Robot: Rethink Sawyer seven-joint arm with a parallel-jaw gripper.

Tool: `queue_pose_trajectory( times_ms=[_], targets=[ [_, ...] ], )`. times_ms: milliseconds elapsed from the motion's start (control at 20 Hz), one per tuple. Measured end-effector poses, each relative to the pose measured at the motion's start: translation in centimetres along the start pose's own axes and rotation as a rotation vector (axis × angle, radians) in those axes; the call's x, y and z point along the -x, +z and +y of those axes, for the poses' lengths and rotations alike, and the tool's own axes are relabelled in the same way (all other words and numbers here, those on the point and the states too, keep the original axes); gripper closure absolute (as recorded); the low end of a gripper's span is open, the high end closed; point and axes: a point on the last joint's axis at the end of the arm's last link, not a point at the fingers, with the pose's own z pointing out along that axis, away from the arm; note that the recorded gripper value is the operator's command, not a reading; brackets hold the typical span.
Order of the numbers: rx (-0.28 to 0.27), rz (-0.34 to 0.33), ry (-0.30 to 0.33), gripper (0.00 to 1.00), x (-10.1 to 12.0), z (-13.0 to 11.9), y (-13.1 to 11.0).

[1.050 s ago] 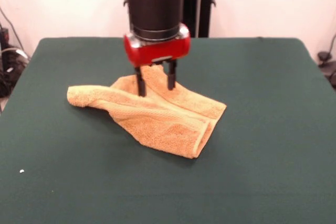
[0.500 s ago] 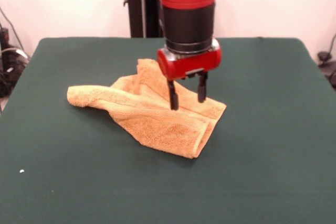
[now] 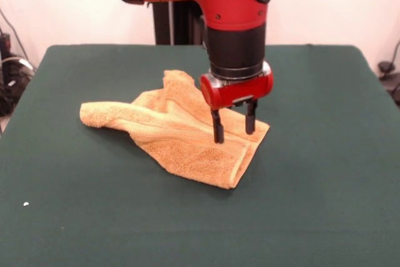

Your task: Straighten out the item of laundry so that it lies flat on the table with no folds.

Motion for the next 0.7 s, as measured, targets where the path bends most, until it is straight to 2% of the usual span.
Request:
queue_pose_trajectory(
  times_ms=[350,700],
  targets=[
    [-0.006,0.009,0.022,0.00,-2.1,-0.7,2.6],
    [-0.013,-0.001,0.034,0.00,-3.2,-1.0,4.4]
  ],
)
